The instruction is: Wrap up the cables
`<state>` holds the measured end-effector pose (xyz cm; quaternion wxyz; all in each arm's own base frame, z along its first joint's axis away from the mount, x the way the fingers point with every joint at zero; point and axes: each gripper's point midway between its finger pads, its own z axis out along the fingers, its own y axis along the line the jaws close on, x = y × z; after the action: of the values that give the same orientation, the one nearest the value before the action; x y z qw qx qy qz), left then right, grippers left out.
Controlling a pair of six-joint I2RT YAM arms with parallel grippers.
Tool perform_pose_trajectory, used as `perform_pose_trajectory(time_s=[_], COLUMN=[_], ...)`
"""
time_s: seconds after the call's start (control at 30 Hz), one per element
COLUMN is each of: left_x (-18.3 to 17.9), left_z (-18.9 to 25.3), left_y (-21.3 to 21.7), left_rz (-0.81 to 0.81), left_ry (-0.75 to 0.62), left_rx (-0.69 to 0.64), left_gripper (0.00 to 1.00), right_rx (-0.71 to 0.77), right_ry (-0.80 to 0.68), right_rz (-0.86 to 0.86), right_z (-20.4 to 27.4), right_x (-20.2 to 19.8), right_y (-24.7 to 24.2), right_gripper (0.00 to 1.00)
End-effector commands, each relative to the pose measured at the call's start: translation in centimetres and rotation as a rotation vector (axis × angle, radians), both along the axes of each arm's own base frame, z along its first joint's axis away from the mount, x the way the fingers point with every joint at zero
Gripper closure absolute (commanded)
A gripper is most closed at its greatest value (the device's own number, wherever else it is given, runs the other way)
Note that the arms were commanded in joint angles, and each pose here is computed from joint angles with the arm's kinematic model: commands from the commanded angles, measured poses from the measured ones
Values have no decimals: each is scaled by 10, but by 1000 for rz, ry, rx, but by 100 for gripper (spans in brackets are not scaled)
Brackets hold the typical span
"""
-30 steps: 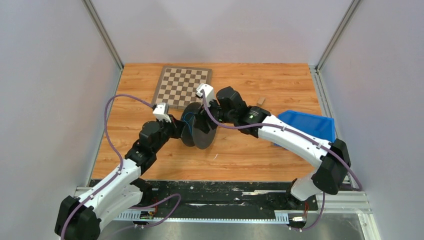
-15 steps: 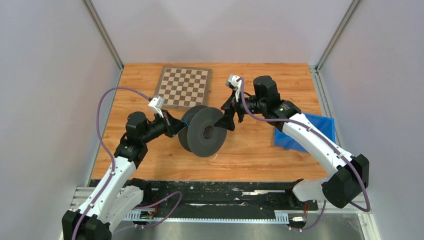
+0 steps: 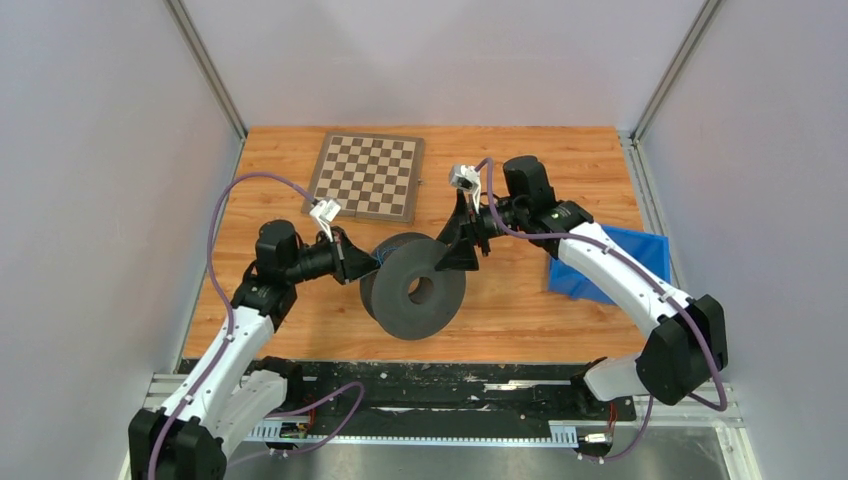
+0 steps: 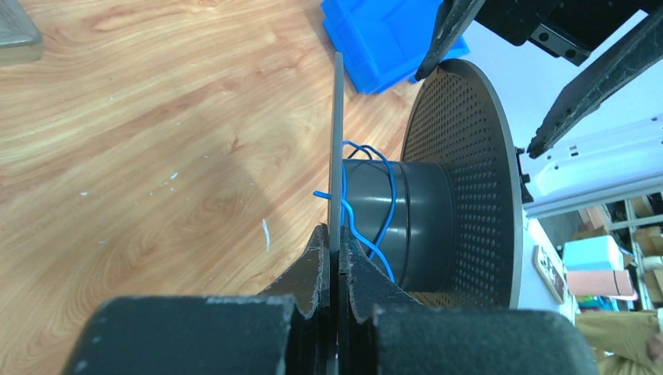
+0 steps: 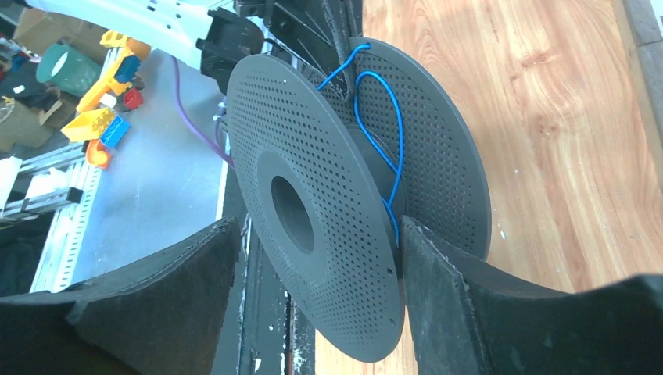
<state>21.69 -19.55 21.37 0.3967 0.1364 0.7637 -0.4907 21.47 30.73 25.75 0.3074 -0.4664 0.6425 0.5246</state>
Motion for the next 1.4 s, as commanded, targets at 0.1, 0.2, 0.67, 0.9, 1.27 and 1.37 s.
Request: perform_pose_trajectory(time_s=[0.1, 0.2, 0.67, 0.9, 1.27, 1.37], left_x=[9, 10, 11, 16, 11, 12], left_z=[37, 35, 34, 21, 14, 3], left_y=[-1, -1, -1, 9, 8, 8], left_rz=[-38, -42, -73, -13, -28, -27], left_ry=[-129, -110, -89, -44, -38, 0], left_rx=[-66, -81, -126, -151, -164, -164], left_gripper=[100, 100, 100, 92, 77, 70], right_rx=[74, 74, 98, 120, 95, 89], right_ry=[48, 70, 148, 137, 166, 199], right_rz=[136, 145, 206, 160, 59, 52], right_z=[10, 10, 12, 30, 16, 6], right_x=[-21, -21, -26, -9, 15, 21], right_y=[2, 3, 5, -2, -6, -6], right_gripper=[48, 70, 100, 100, 100, 100])
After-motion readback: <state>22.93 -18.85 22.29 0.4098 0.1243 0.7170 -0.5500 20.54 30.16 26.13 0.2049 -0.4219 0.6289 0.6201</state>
